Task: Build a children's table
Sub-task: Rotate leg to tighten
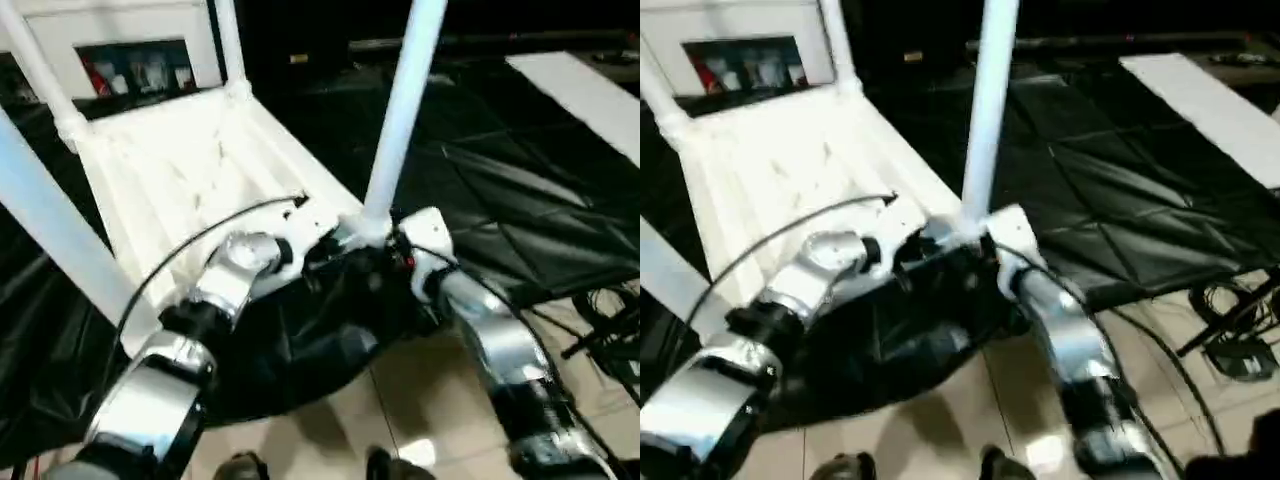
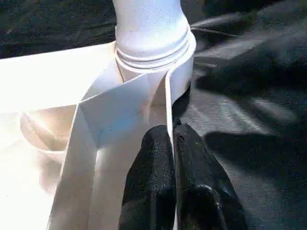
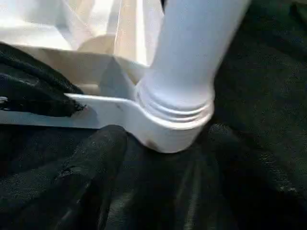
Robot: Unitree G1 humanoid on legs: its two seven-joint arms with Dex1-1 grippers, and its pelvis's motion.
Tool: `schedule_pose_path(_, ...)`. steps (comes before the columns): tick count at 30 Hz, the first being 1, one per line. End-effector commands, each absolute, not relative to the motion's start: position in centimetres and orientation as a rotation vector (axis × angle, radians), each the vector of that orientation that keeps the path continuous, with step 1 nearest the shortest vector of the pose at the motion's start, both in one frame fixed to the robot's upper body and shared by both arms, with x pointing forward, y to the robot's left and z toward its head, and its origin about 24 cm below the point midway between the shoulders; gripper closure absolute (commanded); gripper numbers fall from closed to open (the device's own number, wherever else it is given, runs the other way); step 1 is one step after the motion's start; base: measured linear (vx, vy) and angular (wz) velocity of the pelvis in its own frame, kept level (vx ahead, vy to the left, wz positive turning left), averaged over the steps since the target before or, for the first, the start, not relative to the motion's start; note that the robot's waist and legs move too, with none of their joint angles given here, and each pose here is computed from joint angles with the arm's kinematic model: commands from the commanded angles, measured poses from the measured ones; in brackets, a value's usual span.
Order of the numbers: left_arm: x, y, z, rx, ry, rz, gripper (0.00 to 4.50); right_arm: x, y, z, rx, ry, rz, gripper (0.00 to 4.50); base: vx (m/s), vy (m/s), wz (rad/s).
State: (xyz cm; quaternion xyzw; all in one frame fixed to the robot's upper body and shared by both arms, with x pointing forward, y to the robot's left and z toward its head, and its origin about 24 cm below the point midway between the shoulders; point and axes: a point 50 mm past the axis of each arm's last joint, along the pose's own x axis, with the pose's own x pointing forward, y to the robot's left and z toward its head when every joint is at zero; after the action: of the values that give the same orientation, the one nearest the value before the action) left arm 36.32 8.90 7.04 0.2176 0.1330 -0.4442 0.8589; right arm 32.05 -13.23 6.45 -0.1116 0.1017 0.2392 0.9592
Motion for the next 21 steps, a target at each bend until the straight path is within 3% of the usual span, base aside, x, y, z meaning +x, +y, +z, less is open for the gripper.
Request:
schedule_pose_path(1, 37.0, 9.1, 9.0, 0.490, 0.191, -0.941, 4.50, 31.6, -13.5, 7.2, -0.211, 0.190, 0.508, 1.37, 0.000, 0.000, 0.00)
schedule_pose_path(2, 37.2, 9.4, 9.0, 0.485, 0.191, -0.928, 4.50, 31.4, -13.7, 7.2, -0.214, 0.193, 0.510, 1.37, 0.000, 0.000, 0.00)
schedule_pose_path(3, 37.2, 9.5, 9.0, 0.486, 0.195, -0.921, 4.06, 31.3, -13.8, 7.1, -0.215, 0.197, 0.507, 1.34, 0.000, 0.000, 0.00)
schedule_pose_path(4, 37.3, 9.6, 9.0, 0.489, 0.196, -0.918, 3.95, 31.2, -13.8, 7.1, -0.216, 0.201, 0.503, 1.34, 0.000, 0.000, 0.00)
schedule_pose_path(8, 37.8, 11.2, 9.2, 0.524, 0.213, -0.847, 3.89, 31.3, -13.5, 7.0, -0.192, 0.217, 0.481, 1.34, 0.000, 0.000, 0.00)
schedule_pose_path(9, 37.8, 11.2, 9.2, 0.524, 0.213, -0.847, 3.58, 31.3, -13.5, 7.0, -0.192, 0.217, 0.481, 1.34, 0.000, 0.000, 0.00)
schedule_pose_path(14, 38.0, 13.1, 10.0, 0.537, 0.198, -0.755, 3.33, 31.1, -13.1, 7.2, -0.184, 0.221, 0.494, 1.34, 0.000, 0.000, 0.00)
schedule_pose_path(15, 37.9, 13.3, 10.3, 0.521, 0.182, -0.741, 3.08, 31.1, -13.1, 7.2, -0.189, 0.218, 0.486, 1.34, 0.000, 0.000, 0.00)
schedule_pose_path(18, 36.9, 13.2, 11.6, 0.356, 0.101, -0.736, 3.08, 31.4, -13.6, 7.3, -0.172, 0.210, 0.431, 1.34, 0.000, 0.000, 0.00)
schedule_pose_path(21, 35.8, 12.6, 12.5, 0.230, 0.039, -0.747, 2.70, 31.6, -14.1, 7.4, -0.153, 0.205, 0.387, 1.34, 0.000, 0.000, 0.00)
